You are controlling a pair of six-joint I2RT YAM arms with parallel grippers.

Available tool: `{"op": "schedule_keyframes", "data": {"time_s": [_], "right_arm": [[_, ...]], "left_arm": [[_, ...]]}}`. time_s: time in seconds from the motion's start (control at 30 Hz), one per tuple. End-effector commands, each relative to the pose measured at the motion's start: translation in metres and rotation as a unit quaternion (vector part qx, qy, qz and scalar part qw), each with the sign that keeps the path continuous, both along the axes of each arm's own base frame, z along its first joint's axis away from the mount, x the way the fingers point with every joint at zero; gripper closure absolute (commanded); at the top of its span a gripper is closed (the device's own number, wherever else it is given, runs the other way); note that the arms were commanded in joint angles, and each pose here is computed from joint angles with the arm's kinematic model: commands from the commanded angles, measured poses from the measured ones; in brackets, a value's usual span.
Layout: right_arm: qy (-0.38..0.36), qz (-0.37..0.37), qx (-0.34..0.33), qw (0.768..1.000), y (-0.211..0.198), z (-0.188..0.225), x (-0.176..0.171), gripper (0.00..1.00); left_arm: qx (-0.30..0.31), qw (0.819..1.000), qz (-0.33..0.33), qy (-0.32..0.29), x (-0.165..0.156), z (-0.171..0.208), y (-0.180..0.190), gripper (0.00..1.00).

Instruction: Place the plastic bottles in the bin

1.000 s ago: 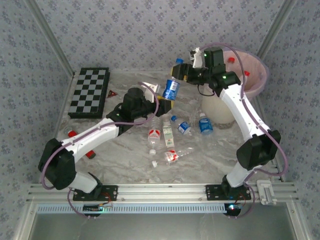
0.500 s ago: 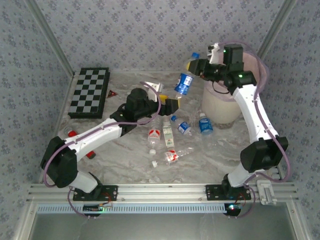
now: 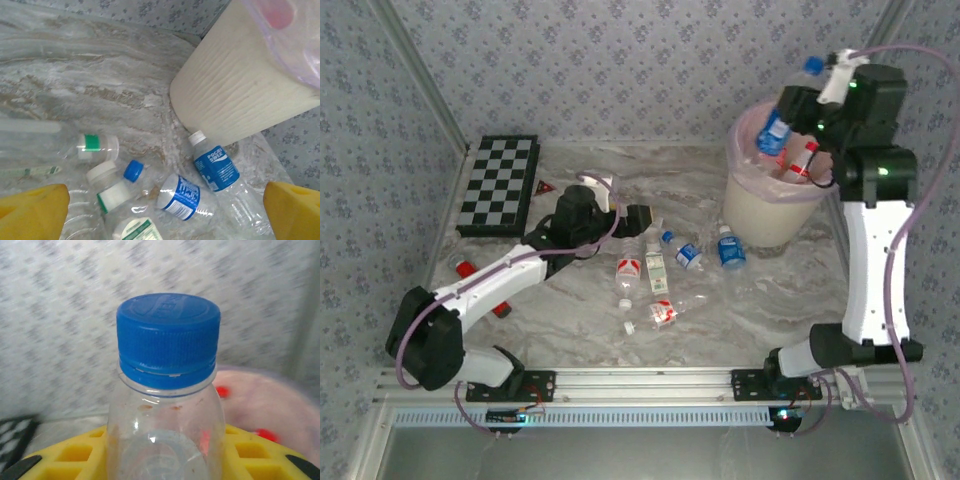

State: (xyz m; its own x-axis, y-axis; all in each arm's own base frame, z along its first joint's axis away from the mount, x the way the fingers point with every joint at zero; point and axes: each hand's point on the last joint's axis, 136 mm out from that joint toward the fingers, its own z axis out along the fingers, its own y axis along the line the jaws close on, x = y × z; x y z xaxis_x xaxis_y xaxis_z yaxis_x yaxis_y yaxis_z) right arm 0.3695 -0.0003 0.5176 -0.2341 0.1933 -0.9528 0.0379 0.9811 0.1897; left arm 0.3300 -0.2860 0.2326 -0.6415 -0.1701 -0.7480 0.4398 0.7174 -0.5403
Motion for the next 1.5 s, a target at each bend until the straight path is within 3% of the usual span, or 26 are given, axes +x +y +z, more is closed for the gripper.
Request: {"op": "schedule_keyframes", "data": {"time_s": [0.0, 0.2, 0.43, 0.67, 1.03, 1.2, 1.47], "right_arm": [[0.029, -0.112, -0.067, 0.991, -0.052, -0.015, 0.008, 0.88], [0.073, -0.145, -0.088, 0.983, -0.078, -0.046, 0.049, 0.91], [0.188, -0.106, -0.060, 0.975, -0.070, -0.137, 0.087, 0.93], [0.324, -0.101, -0.054, 0.939, -0.075, -0.232, 0.101, 0.93], [0.393, -0.135, -0.034, 0.909, -0.086, -0.308, 0.119, 0.80], [0.388, -0.138, -0.037, 0.911, -0.086, -0.307, 0.123, 0.59], [0.329, -0.131, -0.064, 0.933, -0.079, -0.231, 0.114, 0.19]], "left_arm": [[-0.003, 1.000, 0.013, -0.010, -0.001, 0.013, 0.011, 0.01], [0.003, 1.000, 0.016, -0.011, -0.003, 0.013, 0.015, 0.01], [0.005, 1.000, 0.027, -0.003, -0.006, 0.008, 0.021, 0.01], [0.018, 0.999, 0.028, 0.000, -0.008, 0.007, 0.024, 0.01], [0.035, 0.999, 0.025, 0.013, -0.009, 0.002, 0.025, 0.01], [0.040, 0.999, 0.024, 0.014, -0.009, 0.001, 0.026, 0.01], [0.061, 0.998, 0.017, 0.032, -0.008, -0.009, 0.024, 0.01]]}}
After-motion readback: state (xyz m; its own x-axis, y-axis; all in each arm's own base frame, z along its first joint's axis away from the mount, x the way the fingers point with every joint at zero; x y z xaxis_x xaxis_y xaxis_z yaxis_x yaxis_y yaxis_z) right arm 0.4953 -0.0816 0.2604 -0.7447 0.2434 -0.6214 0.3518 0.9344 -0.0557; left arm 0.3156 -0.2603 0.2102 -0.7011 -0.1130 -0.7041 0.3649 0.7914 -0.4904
